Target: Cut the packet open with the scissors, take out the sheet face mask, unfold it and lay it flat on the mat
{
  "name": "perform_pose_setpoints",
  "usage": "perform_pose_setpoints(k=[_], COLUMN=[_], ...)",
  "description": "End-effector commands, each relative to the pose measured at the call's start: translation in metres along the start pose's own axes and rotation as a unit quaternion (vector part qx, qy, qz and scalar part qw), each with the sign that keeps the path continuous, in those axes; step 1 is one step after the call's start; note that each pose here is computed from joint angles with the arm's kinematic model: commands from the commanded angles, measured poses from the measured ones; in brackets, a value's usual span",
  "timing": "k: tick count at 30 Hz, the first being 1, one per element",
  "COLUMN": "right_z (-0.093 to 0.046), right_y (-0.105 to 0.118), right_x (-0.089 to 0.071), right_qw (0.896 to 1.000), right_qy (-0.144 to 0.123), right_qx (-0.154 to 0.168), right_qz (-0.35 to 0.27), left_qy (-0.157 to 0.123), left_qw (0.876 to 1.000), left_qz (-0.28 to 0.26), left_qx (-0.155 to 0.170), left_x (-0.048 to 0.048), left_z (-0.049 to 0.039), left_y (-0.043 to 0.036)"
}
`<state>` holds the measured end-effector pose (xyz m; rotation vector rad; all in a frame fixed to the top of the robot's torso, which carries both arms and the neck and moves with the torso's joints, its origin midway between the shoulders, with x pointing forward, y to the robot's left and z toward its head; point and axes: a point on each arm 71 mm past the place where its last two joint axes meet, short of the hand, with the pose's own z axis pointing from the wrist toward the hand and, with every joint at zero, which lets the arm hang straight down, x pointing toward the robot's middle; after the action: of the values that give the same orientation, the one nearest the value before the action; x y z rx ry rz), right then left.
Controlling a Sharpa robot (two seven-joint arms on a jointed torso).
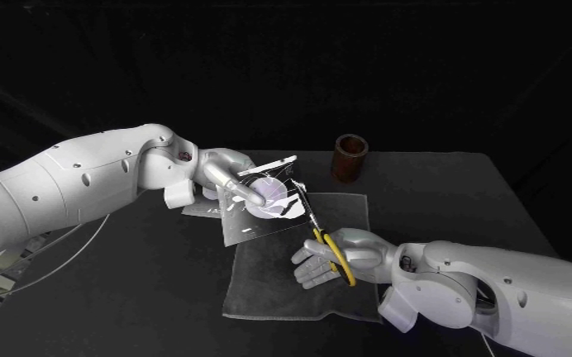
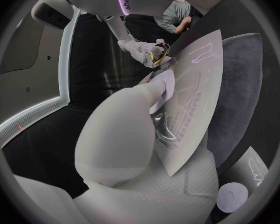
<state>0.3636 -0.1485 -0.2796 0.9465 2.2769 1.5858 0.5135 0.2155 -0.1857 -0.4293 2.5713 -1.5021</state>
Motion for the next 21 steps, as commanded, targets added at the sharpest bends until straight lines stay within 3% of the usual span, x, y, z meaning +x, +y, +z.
perform_pose_setpoints(k=[1,21], right_z=[0.001,0.012], right_y=[0.004,0.011], right_x=[0.001,-0.008], right_qw=[1.000,1.000], right_qy=[0.009,0.007], right_qx=[-0.015,-0.013], right_qz=[0.001,-0.005], left_qy=[0.015,0.021], left_qw=[1.000,1.000], left_qz=[0.005,0.008], left_qx=[0.001,0.001], left_x=[0.0029,0.0051], left_z=[0.0017,0.0055], left_y=[-0.0019,-0.0040])
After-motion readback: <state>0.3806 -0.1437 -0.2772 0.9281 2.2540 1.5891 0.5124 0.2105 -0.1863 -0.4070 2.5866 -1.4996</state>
